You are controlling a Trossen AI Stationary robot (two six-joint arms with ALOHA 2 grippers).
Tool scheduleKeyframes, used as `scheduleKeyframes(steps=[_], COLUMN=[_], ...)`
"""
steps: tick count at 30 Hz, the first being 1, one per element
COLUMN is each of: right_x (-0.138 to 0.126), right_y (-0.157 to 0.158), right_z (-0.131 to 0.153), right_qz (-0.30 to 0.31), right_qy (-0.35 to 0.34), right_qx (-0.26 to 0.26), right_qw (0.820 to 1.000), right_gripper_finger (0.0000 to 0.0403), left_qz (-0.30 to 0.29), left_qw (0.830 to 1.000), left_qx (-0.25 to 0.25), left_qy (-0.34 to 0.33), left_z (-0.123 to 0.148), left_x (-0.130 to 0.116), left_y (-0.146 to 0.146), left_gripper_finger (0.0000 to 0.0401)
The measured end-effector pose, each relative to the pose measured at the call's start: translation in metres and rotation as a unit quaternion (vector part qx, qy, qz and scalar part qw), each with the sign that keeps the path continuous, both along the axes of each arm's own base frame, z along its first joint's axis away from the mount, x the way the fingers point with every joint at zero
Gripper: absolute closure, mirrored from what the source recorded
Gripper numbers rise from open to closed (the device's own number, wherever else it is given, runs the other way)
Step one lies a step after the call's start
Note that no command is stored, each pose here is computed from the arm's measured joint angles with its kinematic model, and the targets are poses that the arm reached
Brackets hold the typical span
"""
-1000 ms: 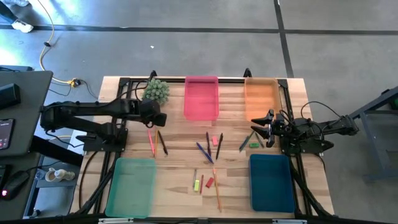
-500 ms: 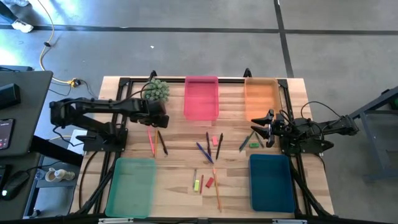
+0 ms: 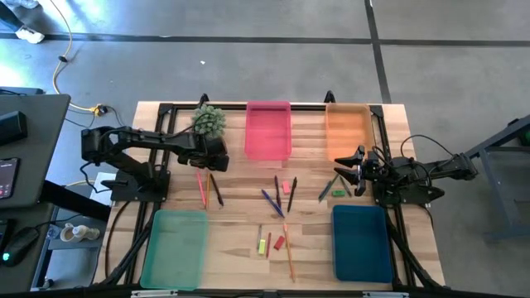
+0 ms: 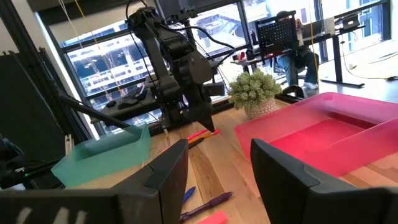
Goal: Sort crayons/erasers/pens/pencils in bins
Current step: Put the top orange pencil into the green bin
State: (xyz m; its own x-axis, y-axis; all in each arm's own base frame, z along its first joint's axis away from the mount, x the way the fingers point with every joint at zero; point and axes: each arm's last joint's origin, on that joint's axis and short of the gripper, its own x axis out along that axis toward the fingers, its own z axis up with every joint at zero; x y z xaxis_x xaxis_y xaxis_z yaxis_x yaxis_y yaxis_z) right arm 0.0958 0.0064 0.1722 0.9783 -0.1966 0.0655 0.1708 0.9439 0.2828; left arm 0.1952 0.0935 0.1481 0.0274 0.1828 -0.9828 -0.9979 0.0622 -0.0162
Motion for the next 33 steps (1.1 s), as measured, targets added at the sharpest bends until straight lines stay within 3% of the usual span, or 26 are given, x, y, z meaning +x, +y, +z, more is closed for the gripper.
scheduleKeyframes(steps=[19, 33], right_x=[0.000, 0.000], right_y=[0.000, 0.000], right_z=[0.000, 0.000], right_qz=[0.000, 0.000], right_qy=[0.000, 0.000], right_qx=[0.000, 0.000], right_qw=[1.000, 1.000], right_gripper_finger=[0.0236, 0.0236], left_qz=[0.013, 0.010], left_qw=[0.999, 1.000], left_qx=[-0.014, -0.003], left_qy=[0.031, 0.024], left_z=[-0.019, -0.019], left_x=[0.002, 0.004], left_y=[0.012, 0.013], left_gripper_finger=[0.0268, 0.0353])
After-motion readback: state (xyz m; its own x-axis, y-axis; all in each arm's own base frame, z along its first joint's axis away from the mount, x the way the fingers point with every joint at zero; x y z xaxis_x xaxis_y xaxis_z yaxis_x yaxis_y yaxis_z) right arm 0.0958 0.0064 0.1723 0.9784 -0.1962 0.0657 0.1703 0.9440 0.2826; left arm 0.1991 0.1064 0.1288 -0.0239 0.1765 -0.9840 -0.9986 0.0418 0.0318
